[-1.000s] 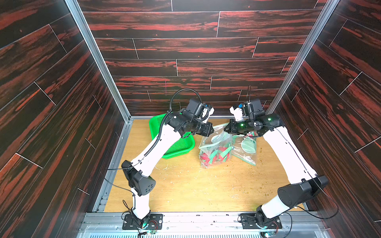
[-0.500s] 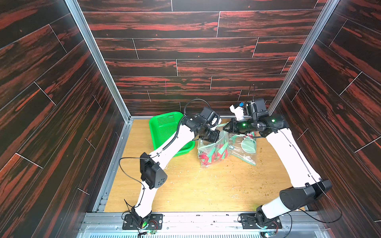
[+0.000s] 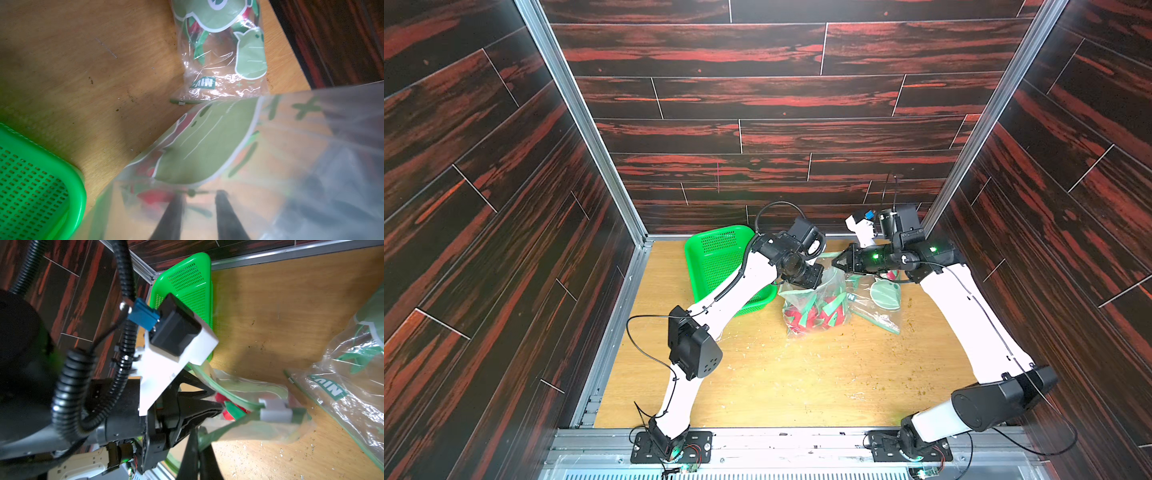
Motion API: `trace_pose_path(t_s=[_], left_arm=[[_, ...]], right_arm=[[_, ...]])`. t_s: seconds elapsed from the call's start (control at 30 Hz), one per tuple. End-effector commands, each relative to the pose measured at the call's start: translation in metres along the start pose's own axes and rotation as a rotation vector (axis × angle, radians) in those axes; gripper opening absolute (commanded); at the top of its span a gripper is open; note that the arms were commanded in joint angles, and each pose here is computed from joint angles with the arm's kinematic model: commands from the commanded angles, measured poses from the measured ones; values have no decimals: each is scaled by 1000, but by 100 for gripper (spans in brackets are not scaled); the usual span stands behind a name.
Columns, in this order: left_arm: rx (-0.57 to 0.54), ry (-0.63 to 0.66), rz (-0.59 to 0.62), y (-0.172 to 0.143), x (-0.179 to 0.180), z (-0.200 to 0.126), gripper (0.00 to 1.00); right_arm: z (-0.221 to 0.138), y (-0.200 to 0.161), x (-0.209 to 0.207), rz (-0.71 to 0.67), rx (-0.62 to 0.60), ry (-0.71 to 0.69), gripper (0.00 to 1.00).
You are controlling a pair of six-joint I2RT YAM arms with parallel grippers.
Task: Open the zip-top bag and take out the dragon fruit
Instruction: Pick up the dragon fruit from the zipper food storage bag.
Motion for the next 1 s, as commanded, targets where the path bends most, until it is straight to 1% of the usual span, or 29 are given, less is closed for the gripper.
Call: trace_pose_path(t_s=[0.0, 0.17, 0.33, 0.47, 0.6, 0.7, 0.97], left_arm=[[44, -2, 20, -4, 2, 3, 32], [64, -27, 33, -3, 2, 10, 33], [74, -9, 46, -2, 4, 20, 36], [58, -9, 66, 2, 3, 23, 37], [36, -10, 88, 4, -2, 25, 41], [42, -31, 99, 4, -4, 28, 41], [55, -34, 120, 4, -3, 39, 40]], right_arm=[[-7, 2, 3, -36, -46, -11, 0], [-3, -4, 0, -25, -33, -16, 0], [-2, -7, -1, -21, -31, -15, 0], [-1, -8, -2, -13, -30, -12, 0], [2, -11, -4, -1, -23, -9, 0], [4, -13, -5, 6, -19, -14, 0], [9, -20, -12, 27, -14, -51, 0]])
Point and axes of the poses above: each gripper's point midway between its finger pads, its own z axis out along the fingers, its own x axis along the line the jaws close on, y = z × x, the point moved 10 cm from there along -z, back along the fingers, and after that the axes turned 8 degrees about -z, right-handed, at the moved point
